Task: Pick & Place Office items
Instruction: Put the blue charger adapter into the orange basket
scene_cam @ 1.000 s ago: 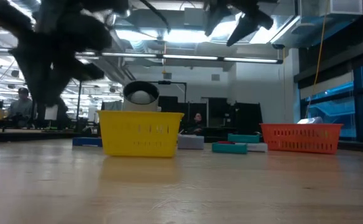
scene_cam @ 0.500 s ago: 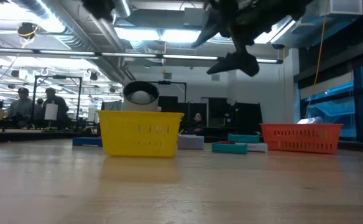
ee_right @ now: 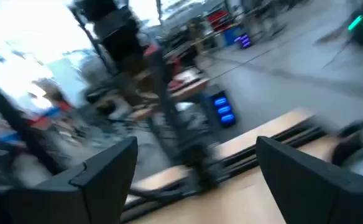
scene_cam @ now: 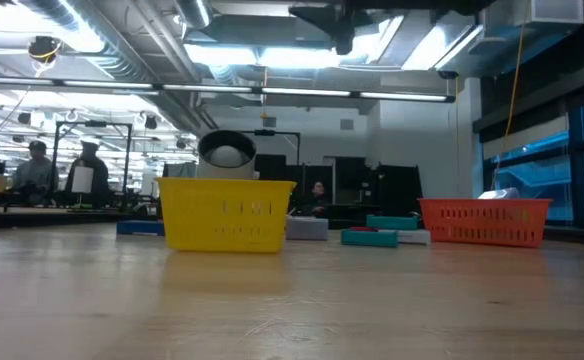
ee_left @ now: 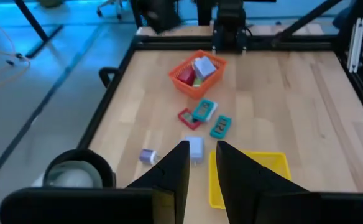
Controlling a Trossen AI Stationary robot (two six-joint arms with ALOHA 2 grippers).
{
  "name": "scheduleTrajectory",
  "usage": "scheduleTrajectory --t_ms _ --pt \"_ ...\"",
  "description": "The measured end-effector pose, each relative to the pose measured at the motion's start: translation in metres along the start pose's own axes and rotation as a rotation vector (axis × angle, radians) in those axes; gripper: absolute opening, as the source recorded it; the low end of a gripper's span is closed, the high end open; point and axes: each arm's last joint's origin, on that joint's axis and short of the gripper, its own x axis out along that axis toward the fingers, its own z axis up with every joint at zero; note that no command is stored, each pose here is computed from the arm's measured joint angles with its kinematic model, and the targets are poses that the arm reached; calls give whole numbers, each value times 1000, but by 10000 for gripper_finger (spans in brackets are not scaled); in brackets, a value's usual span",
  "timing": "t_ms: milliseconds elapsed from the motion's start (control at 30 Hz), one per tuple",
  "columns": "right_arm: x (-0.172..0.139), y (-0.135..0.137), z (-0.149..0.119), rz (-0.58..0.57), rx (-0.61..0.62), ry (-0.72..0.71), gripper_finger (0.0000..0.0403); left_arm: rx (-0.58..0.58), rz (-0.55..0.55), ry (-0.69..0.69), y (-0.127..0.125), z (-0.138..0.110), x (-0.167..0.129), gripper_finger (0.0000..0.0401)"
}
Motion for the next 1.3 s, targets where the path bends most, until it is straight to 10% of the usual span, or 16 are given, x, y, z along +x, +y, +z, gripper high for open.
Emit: scheduleTrajectory --t_ms 167,400,667,900,1300 --pt "-2 21 69 -78 -332 59 333 -1 35 -11 2 -2 -8 74" --pt "-14 34 105 -589 -717 551 333 9 74 6 3 -5 -11 74" --pt "25 -6 13 -557 -557 1077 333 12 95 4 3 -4 -9 74" --pt "63 -15 -50 -542 -449 1187 333 11 91 4 3 -4 -9 74" --pt "69 -1 -53 -214 -106 1189 333 7 87 -1 3 -3 -9 74"
